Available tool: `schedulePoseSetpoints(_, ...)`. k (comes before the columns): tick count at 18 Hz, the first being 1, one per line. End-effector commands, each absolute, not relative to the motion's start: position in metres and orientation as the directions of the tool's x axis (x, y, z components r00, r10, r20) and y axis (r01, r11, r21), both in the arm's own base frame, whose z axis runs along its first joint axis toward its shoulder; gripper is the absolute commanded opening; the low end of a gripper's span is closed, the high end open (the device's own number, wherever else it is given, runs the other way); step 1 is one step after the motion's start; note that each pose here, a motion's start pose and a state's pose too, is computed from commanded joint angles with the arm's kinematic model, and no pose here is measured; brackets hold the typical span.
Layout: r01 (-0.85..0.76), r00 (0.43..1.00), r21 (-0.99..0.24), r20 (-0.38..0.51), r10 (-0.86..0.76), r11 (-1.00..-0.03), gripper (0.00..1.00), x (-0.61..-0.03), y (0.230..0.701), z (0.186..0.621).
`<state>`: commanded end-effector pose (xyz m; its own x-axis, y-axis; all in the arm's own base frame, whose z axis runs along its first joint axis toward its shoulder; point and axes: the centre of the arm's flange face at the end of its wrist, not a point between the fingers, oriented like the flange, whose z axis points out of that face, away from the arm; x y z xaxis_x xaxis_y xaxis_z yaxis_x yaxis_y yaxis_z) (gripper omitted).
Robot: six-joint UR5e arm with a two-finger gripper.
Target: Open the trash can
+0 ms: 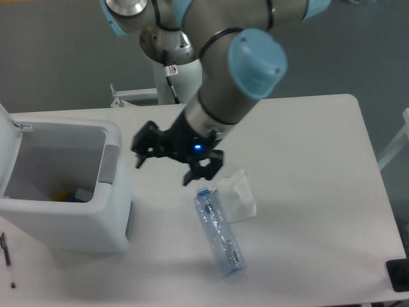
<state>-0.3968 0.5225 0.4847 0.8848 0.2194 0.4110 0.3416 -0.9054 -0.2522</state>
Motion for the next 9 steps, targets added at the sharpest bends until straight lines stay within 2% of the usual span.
schedulePoseSetpoints(5,0.277,0.916,-0.29,0.366,0.162,-0.916,1.0,-0.467,0.474,0.462)
schedulePoseSetpoints(9,0.163,0.956,-0.206,0.275,0.103,-0.965,1.0,-0.513,0.444,0.428)
